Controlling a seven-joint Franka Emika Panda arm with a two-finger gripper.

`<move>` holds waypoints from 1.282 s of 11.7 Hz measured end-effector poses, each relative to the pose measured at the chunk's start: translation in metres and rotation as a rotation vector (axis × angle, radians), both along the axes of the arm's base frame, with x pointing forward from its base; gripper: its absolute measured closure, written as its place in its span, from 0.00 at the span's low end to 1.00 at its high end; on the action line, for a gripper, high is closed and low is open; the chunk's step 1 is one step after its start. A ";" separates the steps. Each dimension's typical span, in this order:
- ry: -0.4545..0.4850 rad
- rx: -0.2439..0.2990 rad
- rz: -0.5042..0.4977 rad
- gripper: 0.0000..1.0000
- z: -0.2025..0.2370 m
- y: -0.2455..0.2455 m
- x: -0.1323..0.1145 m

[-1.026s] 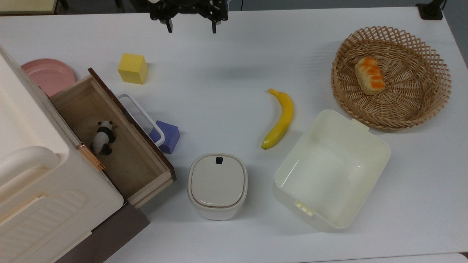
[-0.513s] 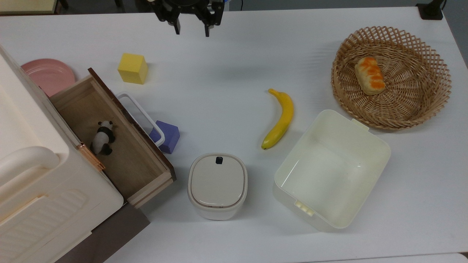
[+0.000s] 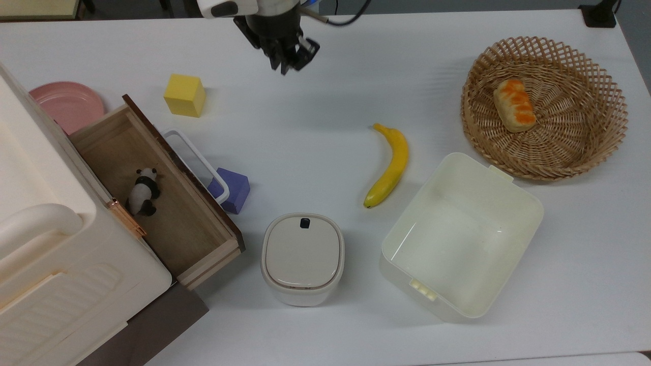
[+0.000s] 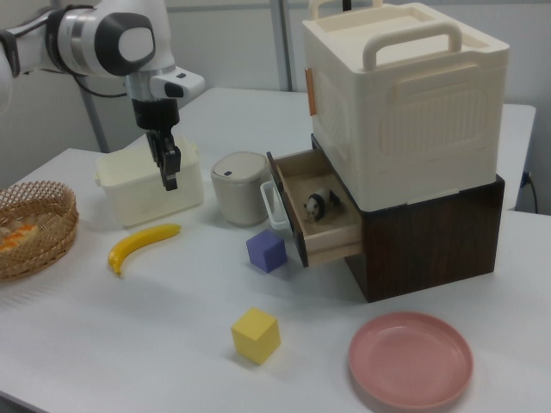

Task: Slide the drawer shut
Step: 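Move the gripper toward the open drawer front of the wooden unit, then push the drawer front with the gripper into the wooden unit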

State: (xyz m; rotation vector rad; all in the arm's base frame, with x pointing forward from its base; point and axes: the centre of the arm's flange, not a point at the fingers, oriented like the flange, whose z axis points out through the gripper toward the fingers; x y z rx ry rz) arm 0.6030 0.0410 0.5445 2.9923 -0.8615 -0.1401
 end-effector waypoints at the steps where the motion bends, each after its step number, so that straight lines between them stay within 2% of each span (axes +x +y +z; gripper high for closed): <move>1: -0.034 -0.004 -0.087 0.82 -0.006 0.000 0.007; 2: -0.057 -0.009 -0.150 0.82 -0.017 0.000 0.013; 5: -0.094 -0.052 -0.228 0.84 -0.055 -0.005 0.034; 10: -0.145 -0.139 -0.247 0.85 -0.106 -0.042 0.063; 15: -0.249 -0.179 -0.303 0.85 -0.109 -0.091 0.084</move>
